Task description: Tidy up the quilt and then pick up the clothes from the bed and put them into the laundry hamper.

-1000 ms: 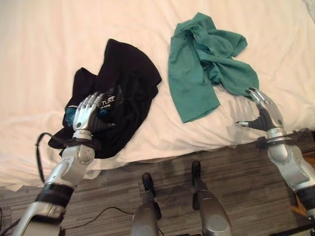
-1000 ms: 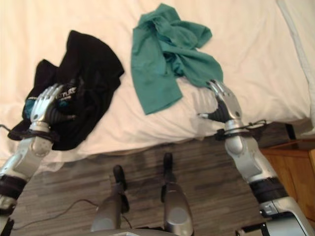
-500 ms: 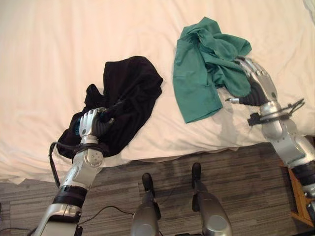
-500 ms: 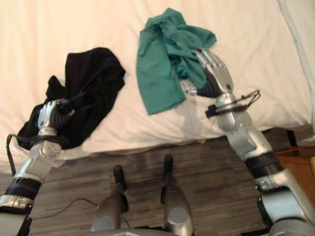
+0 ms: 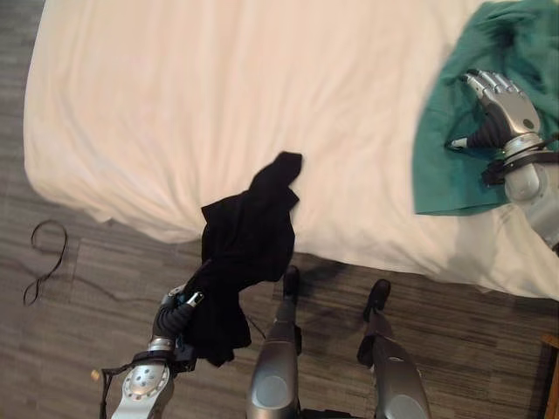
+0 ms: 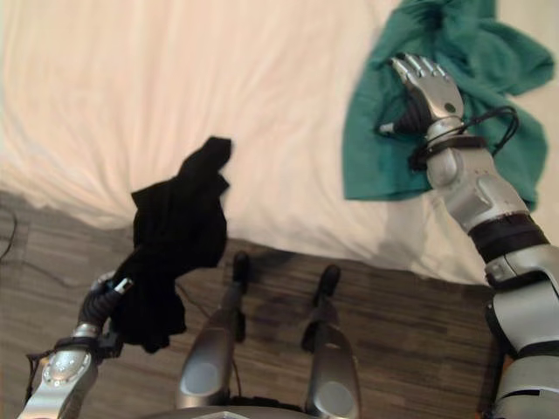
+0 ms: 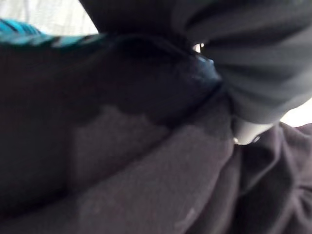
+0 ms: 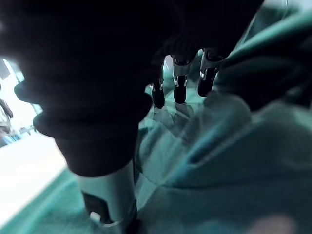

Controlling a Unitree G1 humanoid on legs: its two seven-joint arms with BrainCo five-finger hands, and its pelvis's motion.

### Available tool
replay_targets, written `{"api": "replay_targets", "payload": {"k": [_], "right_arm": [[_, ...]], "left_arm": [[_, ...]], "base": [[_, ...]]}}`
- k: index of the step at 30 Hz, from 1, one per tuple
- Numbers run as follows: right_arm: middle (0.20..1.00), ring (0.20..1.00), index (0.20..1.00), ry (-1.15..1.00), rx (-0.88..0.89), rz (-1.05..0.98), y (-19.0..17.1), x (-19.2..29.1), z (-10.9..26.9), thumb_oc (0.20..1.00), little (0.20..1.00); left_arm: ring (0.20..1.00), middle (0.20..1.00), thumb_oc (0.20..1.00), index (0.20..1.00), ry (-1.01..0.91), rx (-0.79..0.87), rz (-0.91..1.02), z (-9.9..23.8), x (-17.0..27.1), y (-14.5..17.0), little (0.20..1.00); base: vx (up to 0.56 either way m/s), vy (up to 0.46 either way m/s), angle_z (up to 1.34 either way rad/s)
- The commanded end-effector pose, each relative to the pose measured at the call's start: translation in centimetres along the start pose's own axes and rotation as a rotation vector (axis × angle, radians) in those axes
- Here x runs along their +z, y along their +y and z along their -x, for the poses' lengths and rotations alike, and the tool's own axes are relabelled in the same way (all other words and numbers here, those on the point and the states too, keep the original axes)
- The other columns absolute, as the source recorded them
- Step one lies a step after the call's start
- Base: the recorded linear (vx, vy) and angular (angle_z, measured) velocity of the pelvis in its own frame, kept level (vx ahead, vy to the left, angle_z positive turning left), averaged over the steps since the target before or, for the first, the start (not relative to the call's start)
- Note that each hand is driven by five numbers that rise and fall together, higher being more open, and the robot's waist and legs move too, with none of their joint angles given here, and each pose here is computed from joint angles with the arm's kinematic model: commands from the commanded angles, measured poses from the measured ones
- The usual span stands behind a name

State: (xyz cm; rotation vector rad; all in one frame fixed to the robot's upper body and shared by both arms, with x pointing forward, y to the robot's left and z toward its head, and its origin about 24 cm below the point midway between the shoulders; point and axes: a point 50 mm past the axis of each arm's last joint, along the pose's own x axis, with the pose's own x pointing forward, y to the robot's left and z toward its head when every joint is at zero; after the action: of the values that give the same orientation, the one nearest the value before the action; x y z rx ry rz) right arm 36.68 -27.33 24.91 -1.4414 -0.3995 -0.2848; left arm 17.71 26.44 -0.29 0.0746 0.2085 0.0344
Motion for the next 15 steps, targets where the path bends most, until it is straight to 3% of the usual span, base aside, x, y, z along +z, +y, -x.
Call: {"api": "replay_targets", "payload": {"k": [1,2,3,10,11,15], "right_arm": [[1.0,1.0,1.0,0.149,0.023,-0.019,-0.7,-2.5,-0.8,1.0,1.0],[0.313,0.313,0.313,0.184,0.048,-0.035,-0.2,-3.0,-0.5,0.313,0.313],[0.2,0.2,0.2,0.204,0.083,-0.045,0.5,-3.4,-0.2,0.2,0.2],[0.2,0.2,0.2,0.199,0.301,-0.109,6.0,-3.3,3.0,0.2,0.2],[0.2,0.2,0.2,0.223,0.368,-0.185,8.8,-3.3,5.7,0.2,0.2],[0.2,0.2,0.2,0.321,0.457,-0.429,13.4,-3.1,11.7,0.2,0.2]], "left_arm": [[0.2,0.2,0.2,0.2,-0.089,-0.089,0.021,0.0,1.9,-0.3,0.2],[0.2,0.2,0.2,0.2,-0.079,-0.096,0.02,0.2,1.7,-0.3,0.2],[0.2,0.2,0.2,0.2,-0.059,-0.099,0.013,0.5,1.4,-0.1,0.2],[0.2,0.2,0.2,0.2,-0.03,-0.176,-0.016,0.5,1.1,-1.0,0.2],[0.2,0.2,0.2,0.2,-0.053,-0.202,-0.005,-0.2,1.6,-1.7,0.2],[0.2,0.2,0.2,0.2,-0.071,-0.217,0.019,-1.8,1.9,-2.8,0.2]], "base": [[-0.05,-0.008,0.07],[0.05,-0.025,0.05],[0.08,-0.027,0.01],[0.01,0.006,0.0],[0.07,0.013,0.04],[0.1,0.008,0.03]]}}
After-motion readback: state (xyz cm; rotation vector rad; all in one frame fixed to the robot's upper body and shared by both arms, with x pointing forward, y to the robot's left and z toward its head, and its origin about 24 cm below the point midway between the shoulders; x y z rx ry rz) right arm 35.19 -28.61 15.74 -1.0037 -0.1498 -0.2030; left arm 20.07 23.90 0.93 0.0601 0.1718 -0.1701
